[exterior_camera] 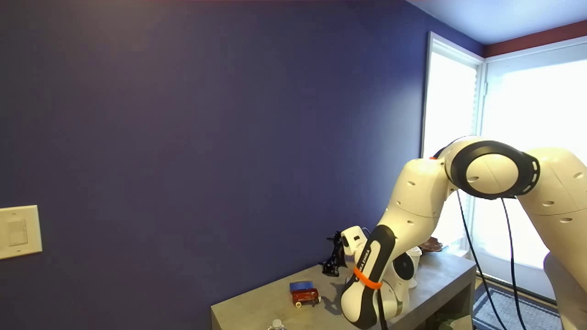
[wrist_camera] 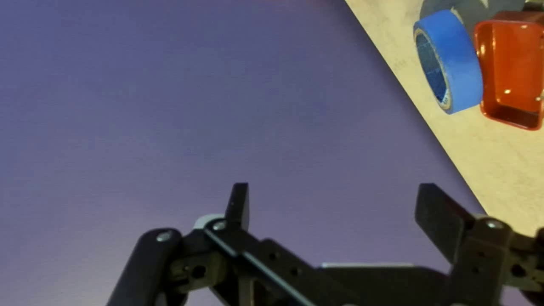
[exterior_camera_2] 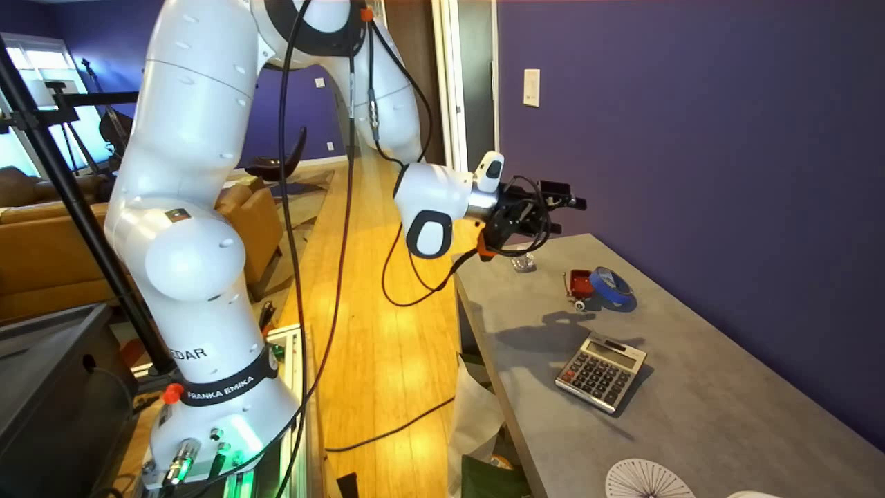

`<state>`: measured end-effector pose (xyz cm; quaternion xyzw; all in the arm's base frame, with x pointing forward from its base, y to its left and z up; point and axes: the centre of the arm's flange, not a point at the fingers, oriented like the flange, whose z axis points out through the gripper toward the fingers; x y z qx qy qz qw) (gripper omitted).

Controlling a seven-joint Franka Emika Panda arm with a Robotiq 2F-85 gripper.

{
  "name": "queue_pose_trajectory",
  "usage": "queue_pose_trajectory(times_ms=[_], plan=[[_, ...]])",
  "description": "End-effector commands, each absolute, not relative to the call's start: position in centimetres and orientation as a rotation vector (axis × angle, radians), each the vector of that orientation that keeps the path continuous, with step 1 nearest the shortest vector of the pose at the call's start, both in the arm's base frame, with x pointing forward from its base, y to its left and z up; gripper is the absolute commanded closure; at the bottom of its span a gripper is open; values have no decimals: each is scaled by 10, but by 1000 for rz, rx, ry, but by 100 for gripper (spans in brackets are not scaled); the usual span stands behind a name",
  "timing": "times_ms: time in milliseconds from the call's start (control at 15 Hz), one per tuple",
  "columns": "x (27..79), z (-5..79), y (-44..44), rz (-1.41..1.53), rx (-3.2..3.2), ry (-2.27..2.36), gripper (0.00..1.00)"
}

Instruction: Put the blue tape in the toy cart

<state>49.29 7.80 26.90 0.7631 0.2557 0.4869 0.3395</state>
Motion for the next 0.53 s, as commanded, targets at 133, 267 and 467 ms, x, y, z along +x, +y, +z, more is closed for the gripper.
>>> queue_pose_trajectory(times_ms=[133, 267, 467], plan=[[475, 330, 77, 1084, 2078, 701, 0], [474, 343, 78, 1033, 2126, 718, 0], [472, 355, 76, 943, 2199, 743, 0]])
